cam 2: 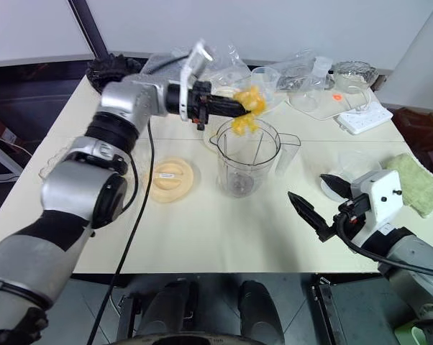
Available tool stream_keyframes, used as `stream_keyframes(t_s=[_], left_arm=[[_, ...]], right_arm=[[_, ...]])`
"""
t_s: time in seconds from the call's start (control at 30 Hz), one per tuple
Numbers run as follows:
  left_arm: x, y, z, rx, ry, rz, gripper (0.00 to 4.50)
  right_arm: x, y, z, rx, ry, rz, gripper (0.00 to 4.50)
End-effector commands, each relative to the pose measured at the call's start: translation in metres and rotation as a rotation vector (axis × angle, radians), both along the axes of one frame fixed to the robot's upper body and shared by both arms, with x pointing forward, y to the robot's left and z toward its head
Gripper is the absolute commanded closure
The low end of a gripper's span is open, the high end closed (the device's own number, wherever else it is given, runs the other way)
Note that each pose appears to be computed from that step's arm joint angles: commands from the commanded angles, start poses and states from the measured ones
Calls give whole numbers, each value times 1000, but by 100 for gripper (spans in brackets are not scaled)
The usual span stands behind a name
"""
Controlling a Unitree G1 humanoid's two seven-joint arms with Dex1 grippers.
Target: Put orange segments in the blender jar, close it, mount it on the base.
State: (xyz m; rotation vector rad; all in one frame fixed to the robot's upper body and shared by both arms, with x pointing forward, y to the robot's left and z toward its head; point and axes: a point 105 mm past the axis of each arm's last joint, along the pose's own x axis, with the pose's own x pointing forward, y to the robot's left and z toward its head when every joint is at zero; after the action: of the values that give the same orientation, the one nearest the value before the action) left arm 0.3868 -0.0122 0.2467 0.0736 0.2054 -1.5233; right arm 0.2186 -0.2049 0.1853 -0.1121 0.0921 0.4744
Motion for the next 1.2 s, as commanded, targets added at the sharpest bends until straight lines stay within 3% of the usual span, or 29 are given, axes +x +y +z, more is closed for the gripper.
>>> stream_keyframes(t_s=[0.03, 0.1, 0.2, 0.43, 0.63, 0.8, 0.93, 1.03, 1.2], left_arm=[[2, -11, 4, 36, -87, 7, 445], [3, -18, -5, 68, -98, 22, 445], [6, -23, -13, 104, -107, 50, 355], [5, -25, -15, 149, -149, 25, 4], [3, -25, 16, 43, -161, 19, 4], [-5, -23, 66, -122, -182, -7, 4], [-3, 3, 104, -227, -269, 62, 4], [-2, 37, 104, -185, -335, 118, 4], [-26, 68, 72, -98, -349, 94, 4]], right_arm=[[-4, 5, 11, -12, -46, 9, 21], [-4, 5, 11, -11, -47, 7, 21], [-4, 5, 11, -11, -46, 4, 21], [-5, 3, 10, -15, -46, -8, 21], [-6, 2, 4, -5, -31, -16, 21], [-3, -7, -5, 3, -15, -56, 21], [2, -28, -12, -13, -46, -176, 21], [5, -52, -20, -49, -77, -334, 21], [8, -80, -36, -57, -74, -500, 21]])
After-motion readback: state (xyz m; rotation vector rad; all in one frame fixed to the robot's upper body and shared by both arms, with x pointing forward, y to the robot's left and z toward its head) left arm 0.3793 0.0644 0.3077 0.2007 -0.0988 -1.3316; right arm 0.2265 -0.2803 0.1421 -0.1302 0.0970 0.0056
